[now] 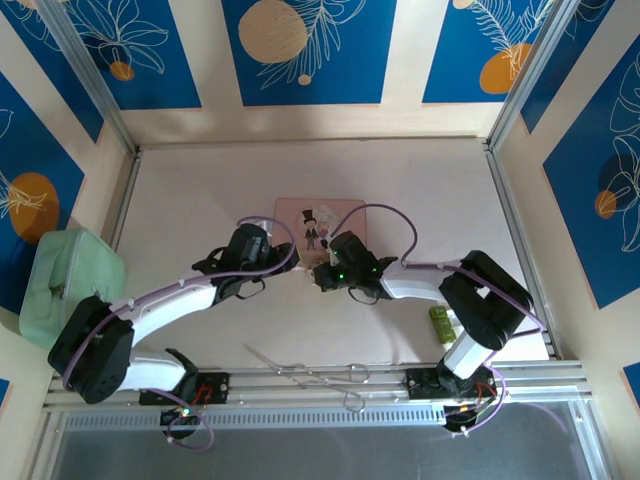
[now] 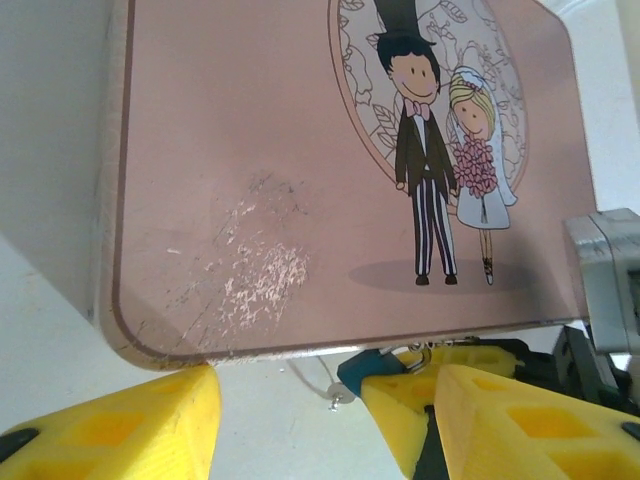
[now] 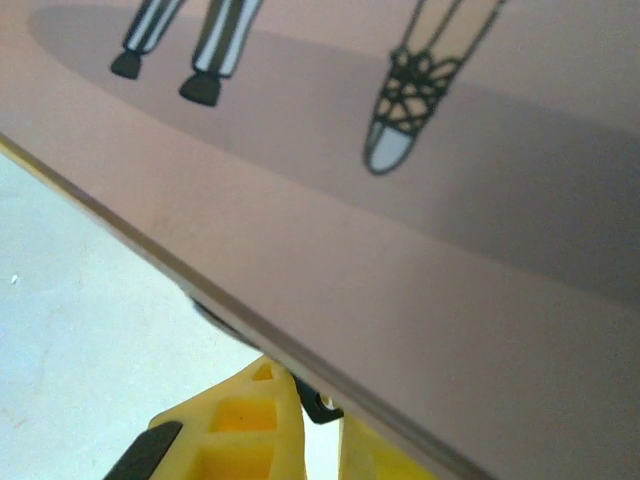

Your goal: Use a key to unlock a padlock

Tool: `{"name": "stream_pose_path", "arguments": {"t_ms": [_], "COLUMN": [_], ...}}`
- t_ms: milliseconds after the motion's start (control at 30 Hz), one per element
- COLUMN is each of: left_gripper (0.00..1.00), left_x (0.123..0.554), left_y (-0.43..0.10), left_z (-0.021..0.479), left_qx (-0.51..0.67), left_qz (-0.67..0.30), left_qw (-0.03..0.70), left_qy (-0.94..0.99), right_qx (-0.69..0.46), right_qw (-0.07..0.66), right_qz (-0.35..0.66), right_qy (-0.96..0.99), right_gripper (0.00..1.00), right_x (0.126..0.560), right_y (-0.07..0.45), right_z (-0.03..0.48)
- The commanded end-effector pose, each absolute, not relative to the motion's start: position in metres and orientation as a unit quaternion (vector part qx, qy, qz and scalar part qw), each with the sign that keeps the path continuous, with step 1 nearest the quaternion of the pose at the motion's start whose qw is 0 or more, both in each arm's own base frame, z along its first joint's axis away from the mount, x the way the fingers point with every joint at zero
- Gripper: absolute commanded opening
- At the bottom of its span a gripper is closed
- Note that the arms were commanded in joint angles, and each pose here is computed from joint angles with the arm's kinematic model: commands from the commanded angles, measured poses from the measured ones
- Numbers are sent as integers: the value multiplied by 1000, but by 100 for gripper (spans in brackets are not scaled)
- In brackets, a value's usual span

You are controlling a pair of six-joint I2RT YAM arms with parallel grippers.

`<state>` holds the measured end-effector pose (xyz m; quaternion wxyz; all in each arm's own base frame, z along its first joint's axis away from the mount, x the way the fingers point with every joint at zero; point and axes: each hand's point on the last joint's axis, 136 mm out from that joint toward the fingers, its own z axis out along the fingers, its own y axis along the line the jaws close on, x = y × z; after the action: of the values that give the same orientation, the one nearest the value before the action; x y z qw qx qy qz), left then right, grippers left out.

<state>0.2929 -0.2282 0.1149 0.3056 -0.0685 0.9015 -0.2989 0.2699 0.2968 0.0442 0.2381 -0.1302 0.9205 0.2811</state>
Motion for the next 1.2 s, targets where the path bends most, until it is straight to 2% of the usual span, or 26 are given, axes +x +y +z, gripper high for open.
{"name": "stream_pose_path", "arguments": {"t_ms": [0,267,367,433,567,600,733,867,1167], "left_gripper": [58,61,70,70,51,49,47,40,36], "left_x": [286,261,257,255,258,260,266,269,269], "left_y": [-234,-238,-250,-259,-273,-275,-283,-282,-293], "left_z": [121,115,113,111,106,105,99,85,56], "left_qx": [-77,-102,-88,-84,-97,-104,-138,-169,-184], "left_qz": [-341,-394,-408,-418,-441,-447,-472,-472,-482], "left_qw": [305,295,287,282,271,268,256,241,206], "left_qy": [886,864,862,859,850,847,832,831,832], "right_qx": [-133,-125,-117,-113,-104,-103,-97,-96,-89], "right_qw": [193,161,154,148,141,141,136,131,122], "right_qz": [333,353,362,369,382,386,402,413,432], "right_qy": [913,913,912,911,907,906,900,896,889], "right_gripper": [2,1,0,0,0,0,0,0,0], "right_x": [261,260,261,262,263,263,263,262,260], "right_y": [303,295,291,290,288,288,289,291,294], "right_z": [56,55,56,56,56,57,60,62,58]}}
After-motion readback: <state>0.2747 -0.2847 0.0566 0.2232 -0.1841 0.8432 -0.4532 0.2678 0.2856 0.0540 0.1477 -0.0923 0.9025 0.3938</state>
